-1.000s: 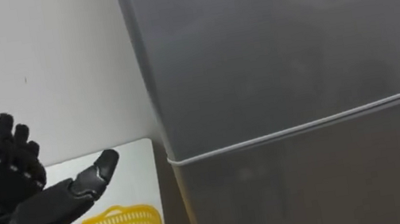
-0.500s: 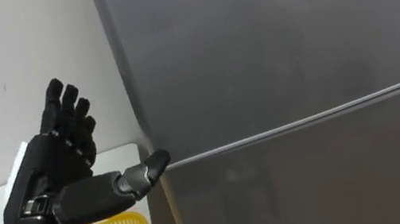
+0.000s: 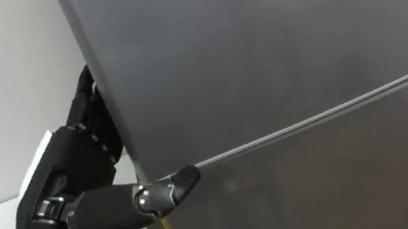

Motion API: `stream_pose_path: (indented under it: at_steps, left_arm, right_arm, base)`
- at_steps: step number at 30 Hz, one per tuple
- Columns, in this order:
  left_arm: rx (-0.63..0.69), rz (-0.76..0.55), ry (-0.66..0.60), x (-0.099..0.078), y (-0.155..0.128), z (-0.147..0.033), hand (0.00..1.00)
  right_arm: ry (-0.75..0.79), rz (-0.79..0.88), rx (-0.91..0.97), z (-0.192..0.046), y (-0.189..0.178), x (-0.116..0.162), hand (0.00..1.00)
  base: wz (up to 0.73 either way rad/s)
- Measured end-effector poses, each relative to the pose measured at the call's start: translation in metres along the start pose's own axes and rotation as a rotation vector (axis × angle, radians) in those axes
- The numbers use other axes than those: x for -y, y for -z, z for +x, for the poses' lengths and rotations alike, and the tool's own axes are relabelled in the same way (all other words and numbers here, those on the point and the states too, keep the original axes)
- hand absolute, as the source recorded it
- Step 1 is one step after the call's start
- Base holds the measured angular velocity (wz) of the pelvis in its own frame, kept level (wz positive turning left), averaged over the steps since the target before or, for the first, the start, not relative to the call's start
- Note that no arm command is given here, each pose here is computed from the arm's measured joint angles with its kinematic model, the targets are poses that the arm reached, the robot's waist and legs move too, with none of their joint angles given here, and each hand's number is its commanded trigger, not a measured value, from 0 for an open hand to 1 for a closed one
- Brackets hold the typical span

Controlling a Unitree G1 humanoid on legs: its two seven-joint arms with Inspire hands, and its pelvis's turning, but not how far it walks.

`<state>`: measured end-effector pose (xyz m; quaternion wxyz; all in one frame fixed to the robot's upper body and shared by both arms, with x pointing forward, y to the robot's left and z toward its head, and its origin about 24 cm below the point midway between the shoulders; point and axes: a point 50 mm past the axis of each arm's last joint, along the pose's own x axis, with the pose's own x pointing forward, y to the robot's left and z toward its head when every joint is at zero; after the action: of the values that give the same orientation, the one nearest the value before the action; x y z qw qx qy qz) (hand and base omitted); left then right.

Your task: Retrieve from the upper fridge

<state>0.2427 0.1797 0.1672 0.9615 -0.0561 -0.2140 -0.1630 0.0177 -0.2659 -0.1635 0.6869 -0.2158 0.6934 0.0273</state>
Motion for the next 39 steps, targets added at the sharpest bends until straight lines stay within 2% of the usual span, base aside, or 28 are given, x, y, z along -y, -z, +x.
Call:
stream_pose_path:
  at_steps: [1, 2, 3, 8, 11, 15, 32, 34, 36, 37, 39]
  left_arm:
    - [0.000, 0.000, 0.006, 0.000, 0.000, 0.000, 0.00]
    - [-0.001, 0.001, 0.015, 0.001, 0.000, 0.000, 0.47]
    - [0.000, 0.002, 0.020, 0.001, 0.000, 0.000, 1.00]
    - [0.002, 0.000, 0.020, 0.000, -0.001, 0.000, 1.00]
    - [0.008, 0.017, -0.023, -0.010, -0.004, -0.002, 1.00]
    - [0.016, 0.022, -0.041, -0.013, -0.005, -0.003, 1.00]
    - [-0.002, -0.007, -0.048, -0.012, -0.002, -0.003, 1.00]
    - [-0.003, -0.009, -0.043, -0.011, -0.001, -0.003, 0.94]
    - [-0.003, -0.013, -0.043, -0.011, -0.001, -0.003, 0.80]
    - [-0.003, -0.015, -0.043, -0.011, -0.001, -0.003, 0.76]
    - [-0.002, -0.021, -0.046, -0.011, -0.001, -0.003, 0.56]
  right_arm:
    - [-0.003, 0.004, -0.001, 0.000, 0.001, 0.000, 0.00]
    - [-0.006, 0.010, -0.002, 0.000, 0.001, 0.000, 0.00]
    - [-0.005, 0.014, -0.001, 0.000, 0.001, 0.000, 0.00]
    - [-0.006, 0.014, -0.004, 0.000, 0.002, 0.000, 0.00]
    - [-0.010, 0.012, -0.012, 0.000, 0.006, -0.001, 0.00]
    - [-0.010, 0.010, -0.016, 0.000, 0.009, -0.001, 0.00]
    - [0.006, 0.010, -0.012, -0.001, 0.011, 0.001, 0.00]
    - [0.006, 0.010, -0.012, -0.001, 0.011, 0.001, 0.00]
    - [0.007, 0.010, -0.012, -0.001, 0.011, 0.001, 0.00]
    - [0.006, 0.010, -0.012, -0.001, 0.012, 0.001, 0.00]
    - [0.006, 0.010, -0.011, -0.001, 0.011, 0.001, 0.00]
  base:
    - [0.08]
    - [0.04]
    - [0.00]
    - [0.00]
    - [0.04]
    - [-0.03]
    - [0.01]
    - [0.05]
    - [-0.02]
    - [0.00]
    - [0.00]
